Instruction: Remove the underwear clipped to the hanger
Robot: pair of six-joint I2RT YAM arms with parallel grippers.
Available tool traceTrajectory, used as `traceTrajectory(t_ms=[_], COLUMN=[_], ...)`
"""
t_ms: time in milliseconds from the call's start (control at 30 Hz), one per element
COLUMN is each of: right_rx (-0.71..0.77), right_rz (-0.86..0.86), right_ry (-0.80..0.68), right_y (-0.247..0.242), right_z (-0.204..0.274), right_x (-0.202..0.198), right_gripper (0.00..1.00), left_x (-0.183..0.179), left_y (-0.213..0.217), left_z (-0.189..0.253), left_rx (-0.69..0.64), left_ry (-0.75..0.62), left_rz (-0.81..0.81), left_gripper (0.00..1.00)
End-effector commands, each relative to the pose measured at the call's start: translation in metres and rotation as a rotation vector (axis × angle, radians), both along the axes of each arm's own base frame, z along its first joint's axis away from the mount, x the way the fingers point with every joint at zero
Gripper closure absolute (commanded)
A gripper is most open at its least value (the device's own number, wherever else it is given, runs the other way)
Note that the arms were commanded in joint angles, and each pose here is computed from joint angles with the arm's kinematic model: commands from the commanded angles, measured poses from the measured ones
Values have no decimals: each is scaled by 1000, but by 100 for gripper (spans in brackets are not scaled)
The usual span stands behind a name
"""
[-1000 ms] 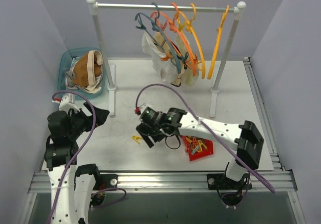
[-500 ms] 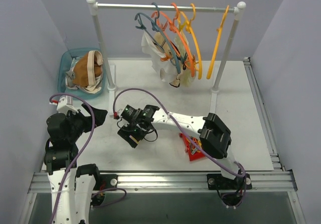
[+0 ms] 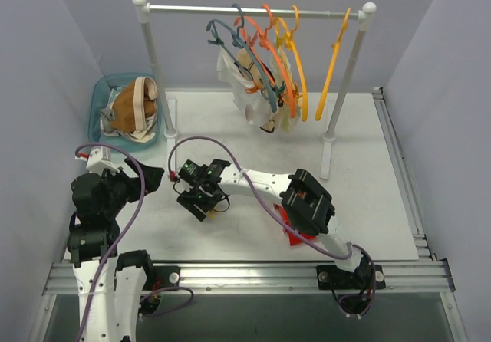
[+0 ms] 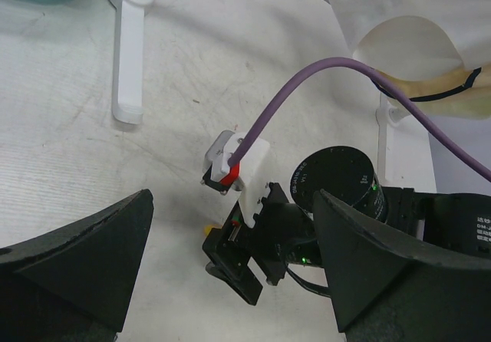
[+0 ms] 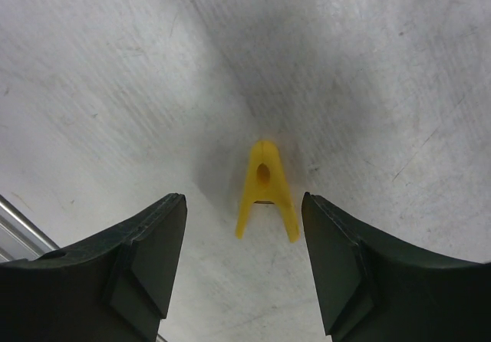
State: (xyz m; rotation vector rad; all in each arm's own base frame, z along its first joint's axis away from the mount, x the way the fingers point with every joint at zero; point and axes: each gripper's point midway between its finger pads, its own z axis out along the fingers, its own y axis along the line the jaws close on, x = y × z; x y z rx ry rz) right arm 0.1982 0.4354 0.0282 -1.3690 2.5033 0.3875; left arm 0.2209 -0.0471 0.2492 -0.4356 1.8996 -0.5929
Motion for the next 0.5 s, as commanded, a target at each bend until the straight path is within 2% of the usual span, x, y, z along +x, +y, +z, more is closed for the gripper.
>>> traceTrajectory(t_ms=[0,300,467], right_rx=[-5,-20,-31], right_rz=[0,-3,-22], right_ry=[-24,41,66], right_y=[-1,-6,-10], right_z=[6,-9,-16], right_x=[14,7,-2], right_gripper=[38,49,60], left_x=[0,1,1], left_y=[2,1,1], left_z=[10,8,8], left_rx=[8,8,9], left_ry=[-30,-29,-28], left_rz=[9,4,2], left_gripper=[6,6,6])
